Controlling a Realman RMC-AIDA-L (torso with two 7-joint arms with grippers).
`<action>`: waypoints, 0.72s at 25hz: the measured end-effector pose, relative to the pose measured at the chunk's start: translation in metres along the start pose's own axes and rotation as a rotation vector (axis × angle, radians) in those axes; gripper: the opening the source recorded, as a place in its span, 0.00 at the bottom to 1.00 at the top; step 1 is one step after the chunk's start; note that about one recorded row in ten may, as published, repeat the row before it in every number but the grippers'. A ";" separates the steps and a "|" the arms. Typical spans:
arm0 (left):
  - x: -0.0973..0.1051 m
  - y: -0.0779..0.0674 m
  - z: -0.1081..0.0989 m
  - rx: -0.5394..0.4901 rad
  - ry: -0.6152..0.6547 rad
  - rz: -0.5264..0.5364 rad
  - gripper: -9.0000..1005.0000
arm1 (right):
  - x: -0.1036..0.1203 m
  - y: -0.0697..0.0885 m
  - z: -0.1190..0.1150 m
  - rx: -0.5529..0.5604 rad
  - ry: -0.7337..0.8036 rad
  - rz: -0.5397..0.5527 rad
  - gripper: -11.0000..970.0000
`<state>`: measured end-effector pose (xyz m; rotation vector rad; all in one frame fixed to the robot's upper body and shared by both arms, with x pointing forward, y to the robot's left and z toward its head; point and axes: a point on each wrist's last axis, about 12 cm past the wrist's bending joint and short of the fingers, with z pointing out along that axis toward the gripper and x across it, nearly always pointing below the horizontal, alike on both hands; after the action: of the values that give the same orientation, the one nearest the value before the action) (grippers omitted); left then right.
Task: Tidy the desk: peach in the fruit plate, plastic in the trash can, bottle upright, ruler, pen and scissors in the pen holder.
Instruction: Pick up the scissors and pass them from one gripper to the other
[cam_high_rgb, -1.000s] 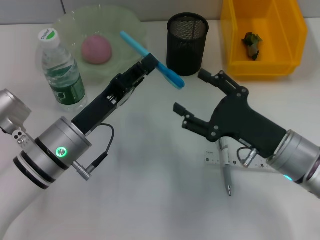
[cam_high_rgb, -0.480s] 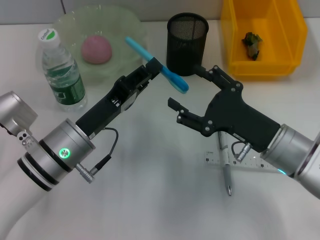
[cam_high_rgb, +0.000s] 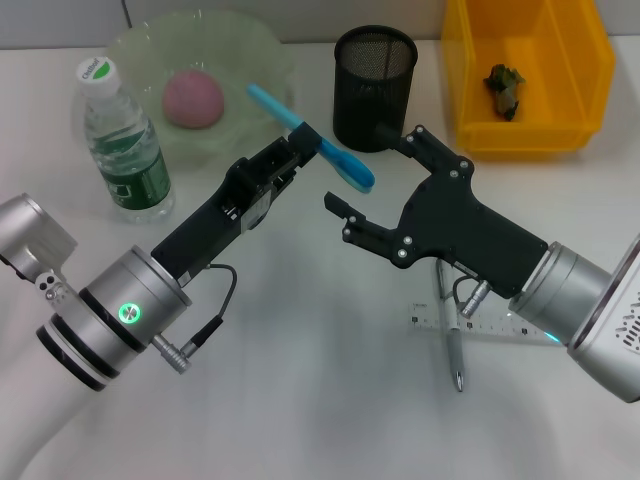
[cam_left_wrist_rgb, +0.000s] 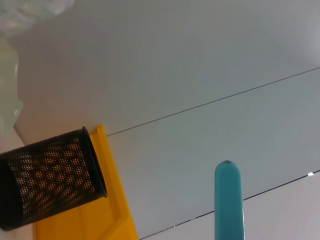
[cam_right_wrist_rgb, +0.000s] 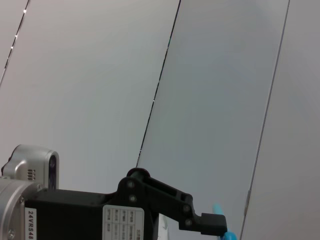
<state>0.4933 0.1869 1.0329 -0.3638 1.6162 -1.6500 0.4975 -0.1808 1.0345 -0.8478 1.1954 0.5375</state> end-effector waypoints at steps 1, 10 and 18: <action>0.000 0.000 0.000 0.000 0.000 0.000 0.29 | 0.000 0.000 0.000 0.000 0.000 0.000 0.85; 0.001 0.000 0.001 -0.002 -0.007 -0.002 0.29 | 0.001 -0.002 0.005 -0.015 0.013 -0.013 0.85; 0.002 -0.001 0.003 0.000 -0.004 0.001 0.29 | 0.001 -0.003 0.007 -0.020 0.017 -0.018 0.71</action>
<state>0.4943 0.1831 1.0335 -0.3653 1.6130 -1.6479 0.5043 -0.1774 1.0356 -0.8804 1.1983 0.5291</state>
